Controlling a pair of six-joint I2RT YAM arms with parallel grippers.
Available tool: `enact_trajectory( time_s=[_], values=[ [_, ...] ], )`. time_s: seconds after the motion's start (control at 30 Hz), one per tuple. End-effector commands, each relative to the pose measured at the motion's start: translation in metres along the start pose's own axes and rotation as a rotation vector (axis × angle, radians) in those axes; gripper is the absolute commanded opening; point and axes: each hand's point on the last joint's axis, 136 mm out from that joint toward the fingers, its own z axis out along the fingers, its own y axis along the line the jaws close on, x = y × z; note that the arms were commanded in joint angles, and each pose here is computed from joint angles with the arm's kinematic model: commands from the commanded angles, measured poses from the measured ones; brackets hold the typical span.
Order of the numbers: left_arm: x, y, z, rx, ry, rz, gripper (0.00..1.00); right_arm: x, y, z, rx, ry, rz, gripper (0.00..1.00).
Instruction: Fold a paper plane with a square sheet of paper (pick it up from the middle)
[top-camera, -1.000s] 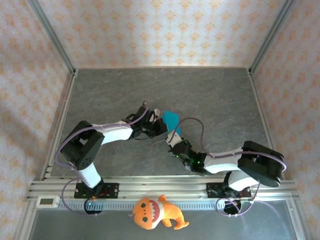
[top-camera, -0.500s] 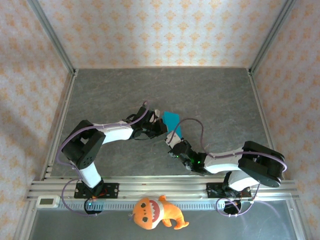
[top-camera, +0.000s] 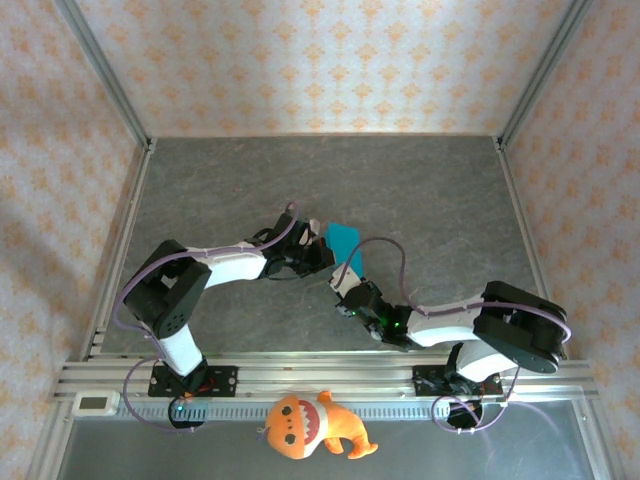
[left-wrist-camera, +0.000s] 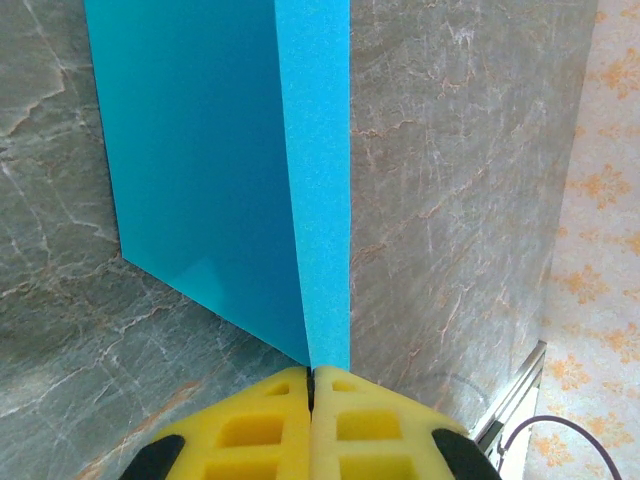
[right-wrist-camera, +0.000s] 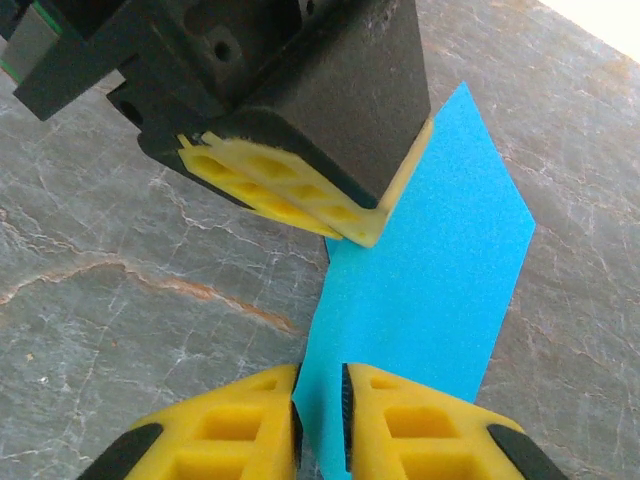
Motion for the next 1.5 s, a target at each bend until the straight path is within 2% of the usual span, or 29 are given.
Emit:
enact_trajectory(
  time_s=[0.0,0.37,0.53,0.67,0.87,1.0,1.13,1.47],
  values=[
    [0.001,0.005,-0.001,-0.018,0.009,-0.001,0.00,-0.006,-0.004,0.001,0.038,-0.008,0.006,0.20],
    [0.000,0.004,-0.002,-0.016,0.004,-0.002,0.01,-0.008,-0.006,-0.004,0.033,-0.027,0.022,0.01],
    [-0.009,0.003,-0.010,-0.023,-0.051,0.009,0.25,-0.008,0.001,-0.006,-0.016,-0.021,0.037,0.00],
    [-0.023,0.010,-0.028,-0.060,-0.144,-0.008,0.45,-0.016,0.015,-0.009,-0.133,-0.026,0.157,0.00],
    [-0.042,0.024,-0.065,-0.093,-0.294,-0.056,0.59,-0.037,0.035,-0.013,-0.408,0.006,0.433,0.00],
    [-0.048,0.020,-0.077,-0.063,-0.332,-0.047,0.60,-0.050,0.047,-0.018,-0.550,0.035,0.471,0.00],
    [-0.046,0.006,-0.075,0.000,-0.302,-0.003,0.57,-0.057,0.046,-0.020,-0.624,0.042,0.531,0.00],
    [-0.045,-0.004,-0.068,0.040,-0.263,0.031,0.37,-0.034,0.053,-0.029,-0.768,0.127,0.589,0.00]
  ],
)
